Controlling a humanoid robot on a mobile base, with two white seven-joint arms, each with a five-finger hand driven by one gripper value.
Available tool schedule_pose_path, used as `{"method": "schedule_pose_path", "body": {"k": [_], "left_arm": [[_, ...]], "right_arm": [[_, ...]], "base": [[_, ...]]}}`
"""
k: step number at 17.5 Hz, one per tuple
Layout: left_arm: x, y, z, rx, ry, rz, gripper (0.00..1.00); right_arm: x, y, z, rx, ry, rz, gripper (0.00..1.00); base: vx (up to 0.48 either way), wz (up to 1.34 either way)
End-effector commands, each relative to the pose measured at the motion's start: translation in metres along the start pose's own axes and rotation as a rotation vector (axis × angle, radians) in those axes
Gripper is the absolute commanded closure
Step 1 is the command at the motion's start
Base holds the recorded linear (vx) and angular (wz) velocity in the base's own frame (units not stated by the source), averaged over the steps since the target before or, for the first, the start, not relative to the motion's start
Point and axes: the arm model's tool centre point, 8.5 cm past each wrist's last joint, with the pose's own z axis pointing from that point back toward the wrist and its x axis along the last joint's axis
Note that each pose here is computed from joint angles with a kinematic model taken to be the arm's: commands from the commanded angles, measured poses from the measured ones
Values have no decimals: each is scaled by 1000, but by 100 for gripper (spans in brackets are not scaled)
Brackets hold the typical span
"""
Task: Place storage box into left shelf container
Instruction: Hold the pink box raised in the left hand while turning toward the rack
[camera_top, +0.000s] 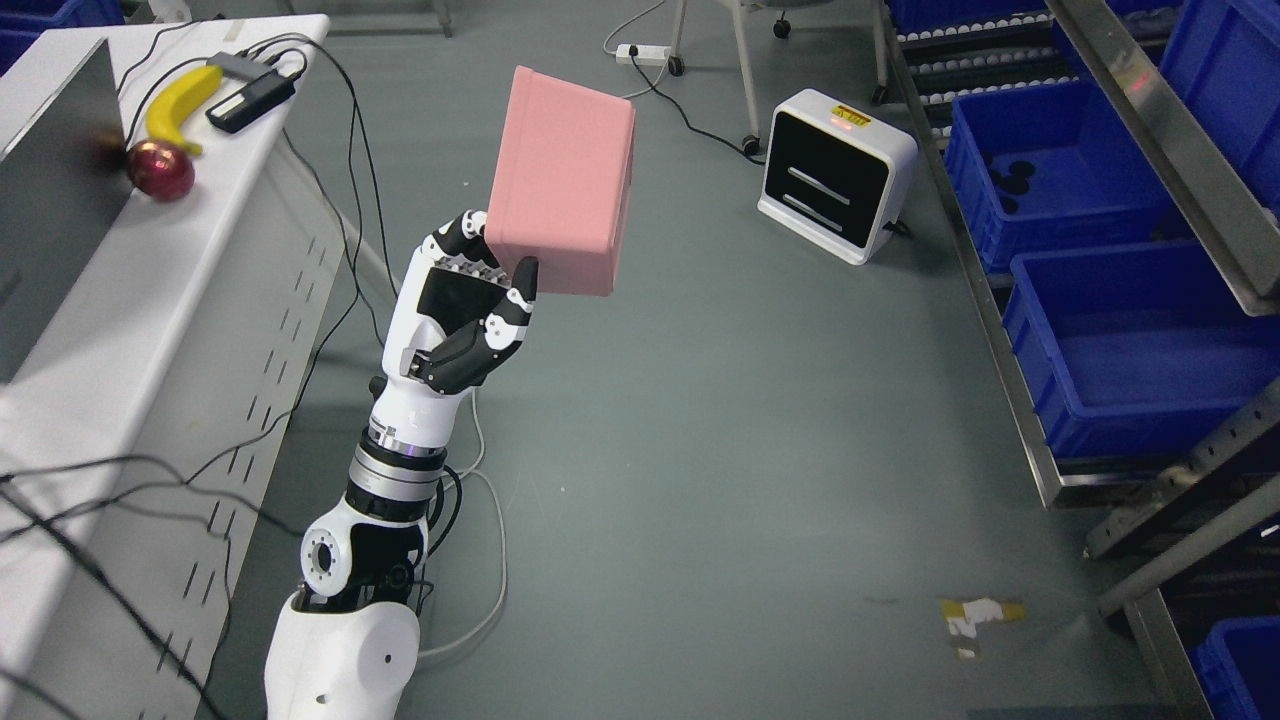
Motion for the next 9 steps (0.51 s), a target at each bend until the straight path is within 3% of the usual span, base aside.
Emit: {"method": "schedule_pose_path", "body": {"k": [1,5,9], "left_arm": [[-15,-6,22,5,73,28,100],[-32,-22,64,-9,148,77,99],[-56,-44,94,-11,235,125,99]], "right_arm": [[-2,-11,-1,-18,-5,-3,0],[-2,-11,-1,-18,-5,-3,0],[-2,-11,-1,-18,-5,-3,0]], "base": [[640,-198],[513,-377],[334,-904]]}}
